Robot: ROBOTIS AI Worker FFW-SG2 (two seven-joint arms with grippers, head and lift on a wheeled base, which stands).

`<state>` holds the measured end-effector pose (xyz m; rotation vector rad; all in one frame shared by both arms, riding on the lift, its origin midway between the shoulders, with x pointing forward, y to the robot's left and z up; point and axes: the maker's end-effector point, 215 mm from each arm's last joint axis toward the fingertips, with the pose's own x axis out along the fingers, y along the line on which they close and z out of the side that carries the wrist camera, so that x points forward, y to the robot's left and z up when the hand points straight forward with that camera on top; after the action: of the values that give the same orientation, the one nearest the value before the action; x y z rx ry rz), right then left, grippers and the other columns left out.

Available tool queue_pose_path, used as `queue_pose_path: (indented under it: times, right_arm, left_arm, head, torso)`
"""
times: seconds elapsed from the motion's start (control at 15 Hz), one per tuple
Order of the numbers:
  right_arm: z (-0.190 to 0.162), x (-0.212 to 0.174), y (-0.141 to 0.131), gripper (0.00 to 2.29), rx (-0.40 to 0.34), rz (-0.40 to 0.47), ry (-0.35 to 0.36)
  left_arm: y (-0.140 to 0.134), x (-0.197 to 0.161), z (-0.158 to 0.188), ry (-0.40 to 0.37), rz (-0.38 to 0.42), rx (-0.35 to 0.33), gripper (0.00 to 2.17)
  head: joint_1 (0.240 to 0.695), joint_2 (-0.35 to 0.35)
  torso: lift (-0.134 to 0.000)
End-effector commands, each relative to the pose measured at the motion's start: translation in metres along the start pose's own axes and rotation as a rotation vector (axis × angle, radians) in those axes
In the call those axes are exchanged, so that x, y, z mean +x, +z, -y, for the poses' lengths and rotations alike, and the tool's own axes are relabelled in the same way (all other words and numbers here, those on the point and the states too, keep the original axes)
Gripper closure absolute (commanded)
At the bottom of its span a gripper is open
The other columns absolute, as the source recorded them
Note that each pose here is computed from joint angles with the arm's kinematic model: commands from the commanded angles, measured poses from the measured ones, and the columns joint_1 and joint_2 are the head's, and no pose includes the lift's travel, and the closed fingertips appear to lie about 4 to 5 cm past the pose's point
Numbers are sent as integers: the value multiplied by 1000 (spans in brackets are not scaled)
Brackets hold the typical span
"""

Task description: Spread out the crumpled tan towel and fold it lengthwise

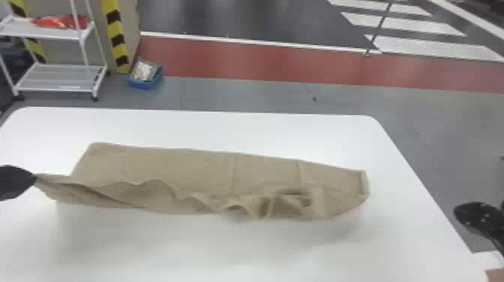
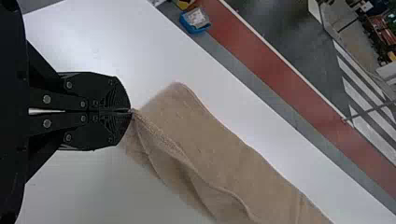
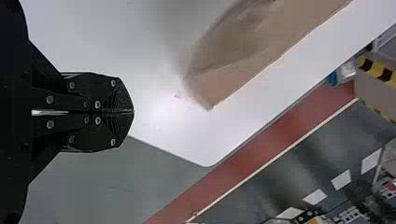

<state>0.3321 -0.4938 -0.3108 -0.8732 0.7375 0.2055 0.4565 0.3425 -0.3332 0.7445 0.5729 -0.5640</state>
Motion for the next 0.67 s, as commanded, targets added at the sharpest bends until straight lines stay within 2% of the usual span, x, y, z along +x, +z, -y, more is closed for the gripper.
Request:
queue_pose_path:
  times: [0.0,0.13,0.33,0.4,0.47,0.6]
  right_arm:
    - [-14,-8,-14,1143,-1,-69,53]
    - [-29,-1,-10,1143,-7,-90,85]
    - [-22,11,15,1129,31,-32,64]
    - [-23,19,34,1031,62,12,68]
    - [-27,26,51,896,124,44,83]
    - [-42,46,103,589,228,117,142]
  left_arm:
    - [2,5,4,-23,12,39,1409]
    - [0,9,3,-33,14,38,1409]
    - [1,10,4,-43,25,61,1409]
    - [-1,10,4,-44,25,58,1409]
    - [-2,12,6,-50,28,60,1409]
    - [-5,14,12,-64,25,56,1409]
  head:
    - [695,-211]
    - [695,-222]
    - [695,-211]
    - [695,-207]
    - [695,-195]
    - [695,-166]
  torso:
    - [-124]
    - [-124]
    - [-124]
    - [-124]
    - [-124]
    - [-124]
